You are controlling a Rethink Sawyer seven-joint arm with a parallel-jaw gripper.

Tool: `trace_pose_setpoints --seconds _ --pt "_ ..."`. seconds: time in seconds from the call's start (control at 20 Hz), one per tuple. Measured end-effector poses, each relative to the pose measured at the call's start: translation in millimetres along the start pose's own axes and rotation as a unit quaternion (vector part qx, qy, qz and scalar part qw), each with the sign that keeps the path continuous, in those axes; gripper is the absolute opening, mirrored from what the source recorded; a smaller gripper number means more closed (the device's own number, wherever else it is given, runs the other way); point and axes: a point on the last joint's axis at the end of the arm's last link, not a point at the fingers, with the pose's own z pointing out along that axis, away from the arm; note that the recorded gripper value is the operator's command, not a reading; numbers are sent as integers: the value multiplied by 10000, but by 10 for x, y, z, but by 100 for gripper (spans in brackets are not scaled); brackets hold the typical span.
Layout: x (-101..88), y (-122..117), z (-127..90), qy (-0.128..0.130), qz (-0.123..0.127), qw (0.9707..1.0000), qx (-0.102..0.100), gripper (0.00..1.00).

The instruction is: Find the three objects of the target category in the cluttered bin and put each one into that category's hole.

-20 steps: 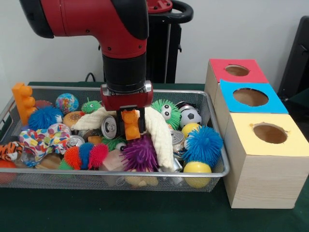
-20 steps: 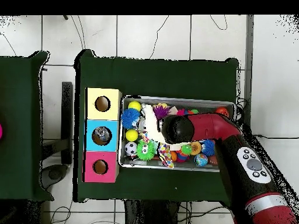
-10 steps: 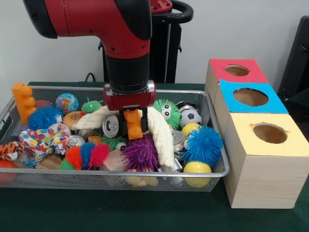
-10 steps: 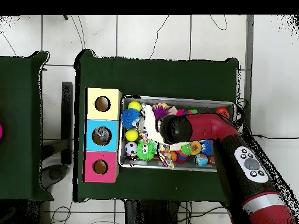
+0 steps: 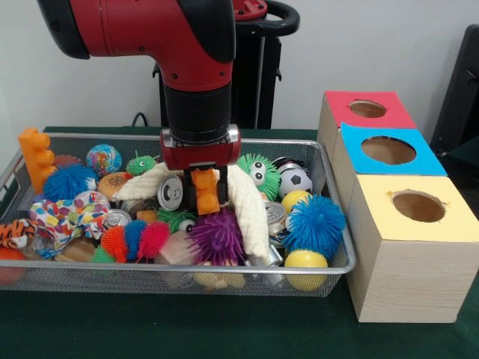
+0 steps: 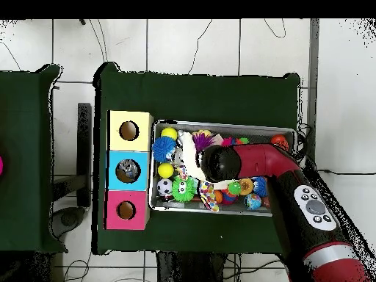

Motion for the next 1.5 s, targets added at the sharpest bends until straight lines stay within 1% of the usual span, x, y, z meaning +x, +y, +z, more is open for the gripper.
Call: trace_pose_setpoints --seconds 0.05,0.55,0.8,0.95,1.1,1.15,1.2,1.25,1.3,1.35,1.45,1.5 --pt "3 -1 -1 11 21 10000 -3 100" --pt "68 49 31 94 18 9999 -32 100" --pt "123 115 67 175 -43 9998 -8 100" --pt "174 181 101 252 -181 9995 116 100" --pt "266 227 143 352 -434 9978 358 100" --pt "360 253 181 429 -751 9942 639 100" --pt "376 256 186 429 -839 9930 717 100" --pt "392 259 191 419 -962 9911 820 100" --pt "413 260 197 398 -1126 9882 961 100" --pt "428 256 201 381 -1226 9862 1047 100" --pt "454 240 209 356 -1361 9831 1167 100" --pt "498 197 220 319 -1554 9781 1346 100"
